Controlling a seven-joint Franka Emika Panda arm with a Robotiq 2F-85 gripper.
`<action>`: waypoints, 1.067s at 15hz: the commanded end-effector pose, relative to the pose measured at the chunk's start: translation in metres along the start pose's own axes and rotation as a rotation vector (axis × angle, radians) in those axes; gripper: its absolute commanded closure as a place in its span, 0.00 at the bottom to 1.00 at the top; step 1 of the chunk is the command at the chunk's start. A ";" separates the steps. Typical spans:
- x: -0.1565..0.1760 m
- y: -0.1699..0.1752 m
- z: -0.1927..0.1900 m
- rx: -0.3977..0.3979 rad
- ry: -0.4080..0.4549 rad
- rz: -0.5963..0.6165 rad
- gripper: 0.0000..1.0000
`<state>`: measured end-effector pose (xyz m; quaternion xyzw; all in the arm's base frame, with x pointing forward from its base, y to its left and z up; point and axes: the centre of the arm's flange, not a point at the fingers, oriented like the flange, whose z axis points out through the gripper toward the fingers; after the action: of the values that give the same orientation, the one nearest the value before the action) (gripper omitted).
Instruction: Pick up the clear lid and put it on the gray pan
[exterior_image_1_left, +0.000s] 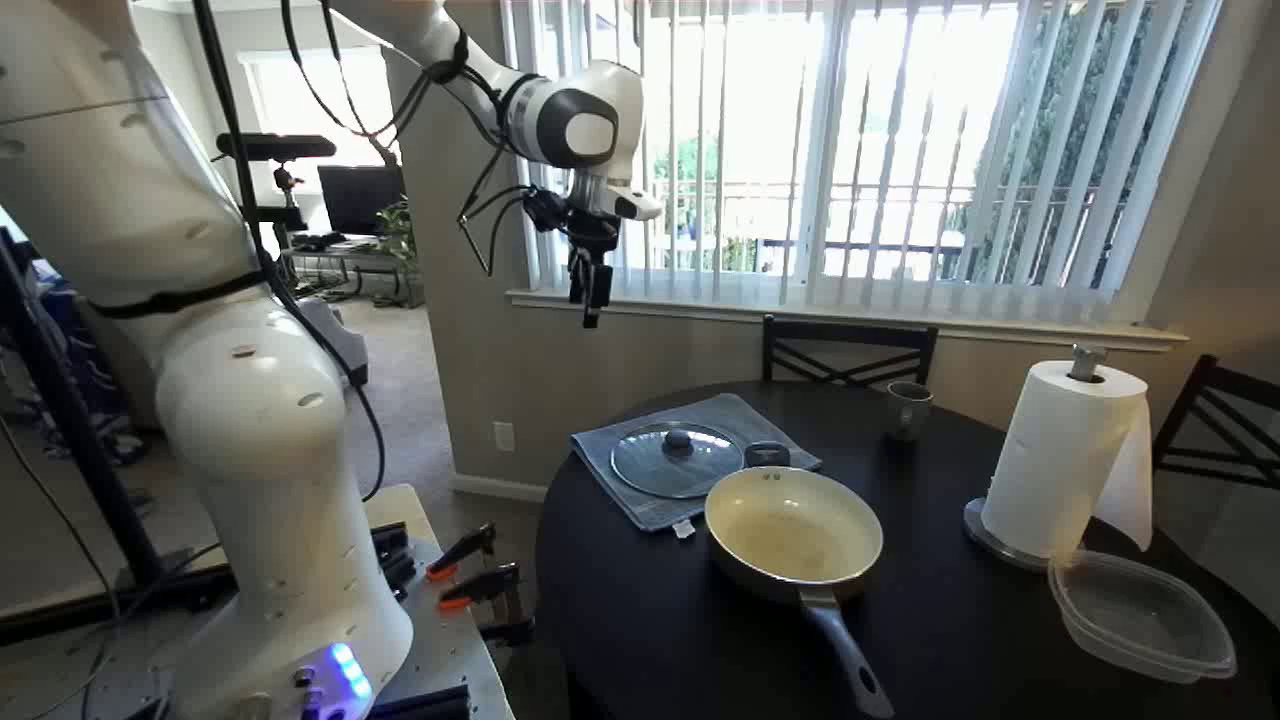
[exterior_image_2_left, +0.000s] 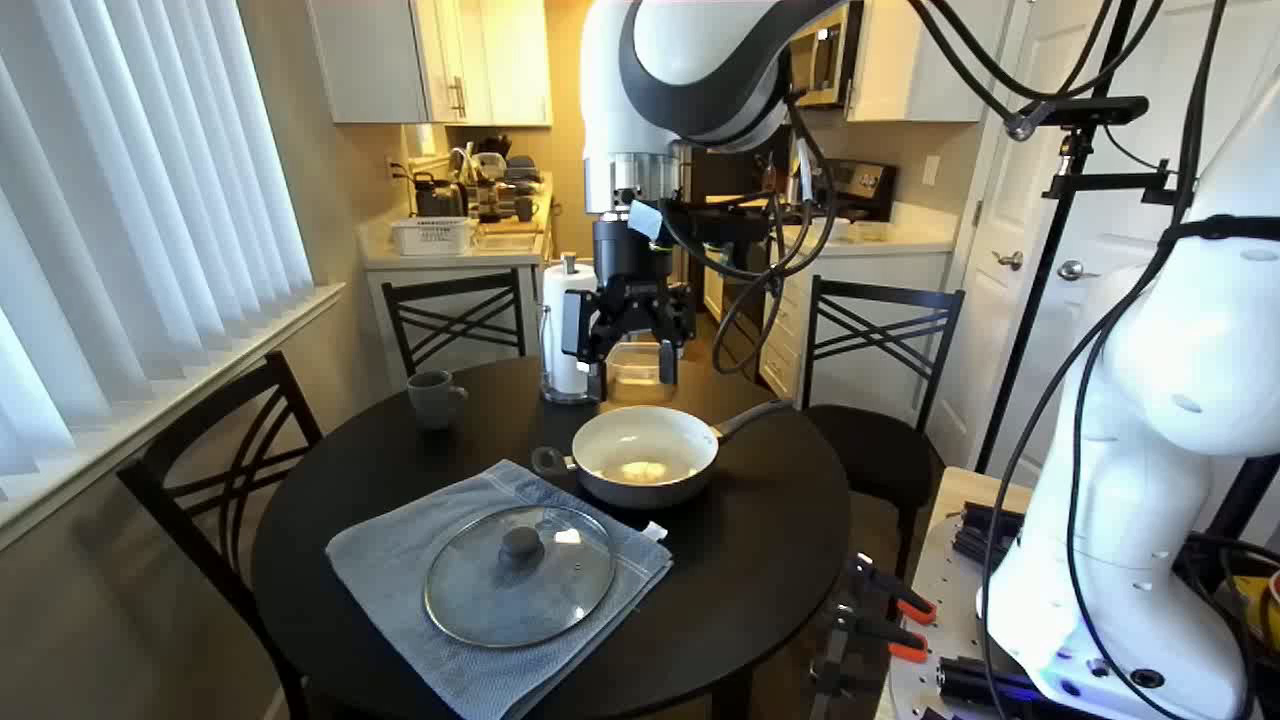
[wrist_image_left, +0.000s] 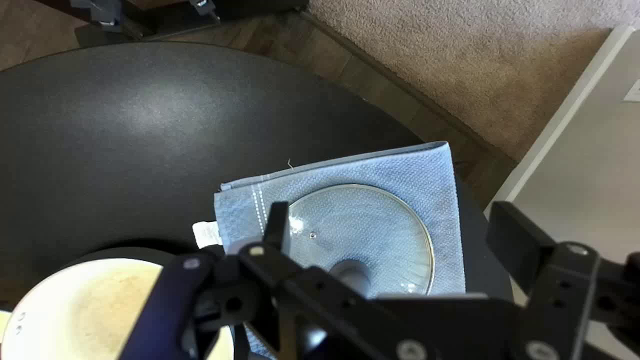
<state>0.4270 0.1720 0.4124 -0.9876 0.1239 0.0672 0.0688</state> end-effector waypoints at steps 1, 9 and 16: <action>0.000 0.000 0.000 0.000 0.000 0.000 0.00; 0.029 -0.004 0.005 -0.054 0.010 -0.035 0.00; 0.132 -0.033 0.050 -0.124 0.145 -0.153 0.00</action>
<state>0.5032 0.1704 0.3761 -0.9970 0.0743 0.0122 0.0194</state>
